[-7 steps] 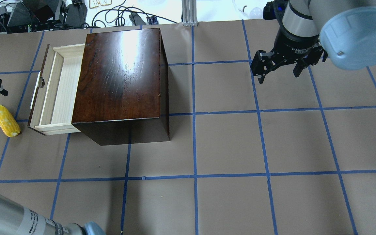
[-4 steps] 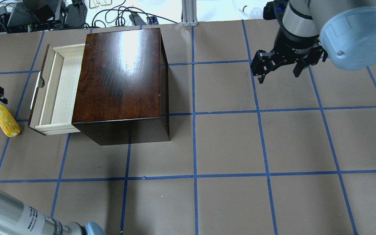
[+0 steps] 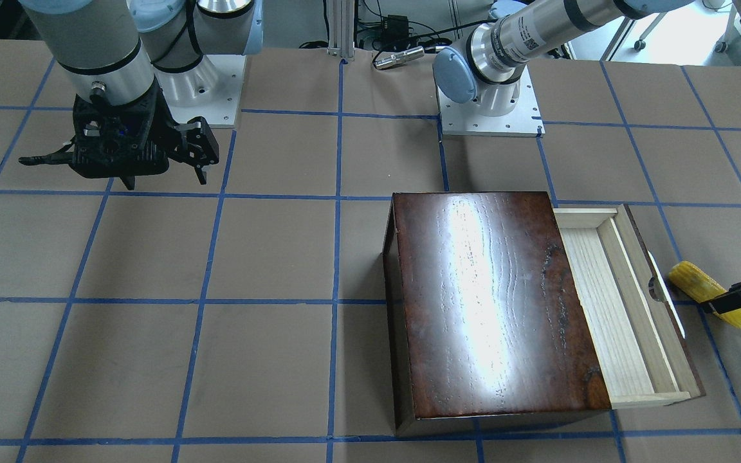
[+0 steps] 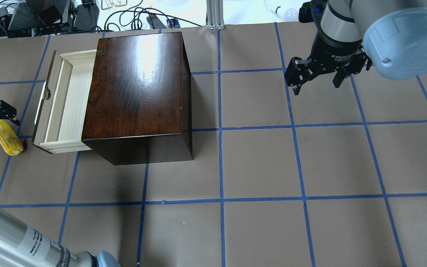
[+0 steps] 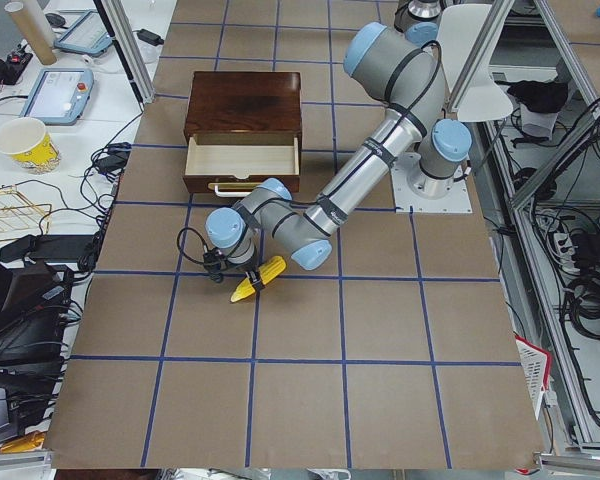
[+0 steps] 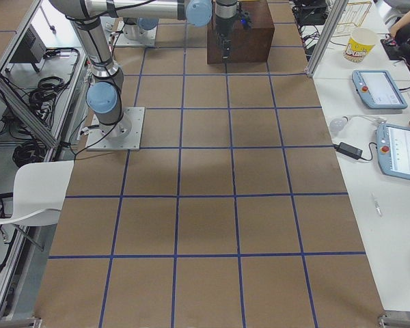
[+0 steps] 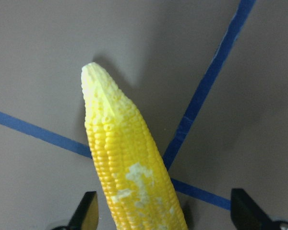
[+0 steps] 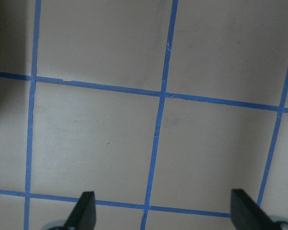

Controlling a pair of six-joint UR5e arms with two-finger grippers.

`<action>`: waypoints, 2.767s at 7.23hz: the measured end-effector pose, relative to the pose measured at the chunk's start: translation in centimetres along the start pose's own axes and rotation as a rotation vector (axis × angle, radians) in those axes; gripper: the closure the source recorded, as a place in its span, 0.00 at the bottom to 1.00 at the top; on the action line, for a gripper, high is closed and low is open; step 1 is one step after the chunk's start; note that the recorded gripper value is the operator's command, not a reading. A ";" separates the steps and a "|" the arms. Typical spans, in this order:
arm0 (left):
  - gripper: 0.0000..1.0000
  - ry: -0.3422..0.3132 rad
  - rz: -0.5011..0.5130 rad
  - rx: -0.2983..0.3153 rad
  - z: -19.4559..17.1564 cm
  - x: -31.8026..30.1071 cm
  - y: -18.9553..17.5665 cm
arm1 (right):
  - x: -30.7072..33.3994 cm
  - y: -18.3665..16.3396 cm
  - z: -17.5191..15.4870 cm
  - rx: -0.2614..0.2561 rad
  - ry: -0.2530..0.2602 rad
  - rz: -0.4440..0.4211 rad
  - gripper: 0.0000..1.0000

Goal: Open drawer and put corn inside
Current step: 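Lower the left gripper and grasp the yellow corn cob, then lift the corn with the left gripper and carry it over the drawer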

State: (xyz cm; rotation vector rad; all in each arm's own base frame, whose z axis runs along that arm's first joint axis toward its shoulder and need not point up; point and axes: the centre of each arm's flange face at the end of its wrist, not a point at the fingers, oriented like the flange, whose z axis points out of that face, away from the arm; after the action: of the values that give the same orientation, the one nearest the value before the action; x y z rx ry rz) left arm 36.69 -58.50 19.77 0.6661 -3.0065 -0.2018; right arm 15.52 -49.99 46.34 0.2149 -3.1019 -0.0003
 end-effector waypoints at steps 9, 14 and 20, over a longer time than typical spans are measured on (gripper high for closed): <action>1.00 -0.064 0.044 -0.010 -2.6 0.2 0.4 | 0.0 0.0 0.0 0.000 0.000 0.000 0.00; 1.00 -0.133 0.368 0.077 -20.3 10.2 4.0 | 0.0 0.0 0.0 0.001 0.000 0.001 0.00; 1.00 -0.161 0.659 0.033 -23.2 28.9 11.0 | -0.1 0.0 0.0 0.000 -0.001 -0.001 0.00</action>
State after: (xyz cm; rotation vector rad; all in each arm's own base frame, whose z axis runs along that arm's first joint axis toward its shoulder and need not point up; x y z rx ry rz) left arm 7.83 -63.53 44.97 -0.3731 -3.1809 -0.1737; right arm 15.59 -49.97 46.36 0.2169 -3.1031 0.0002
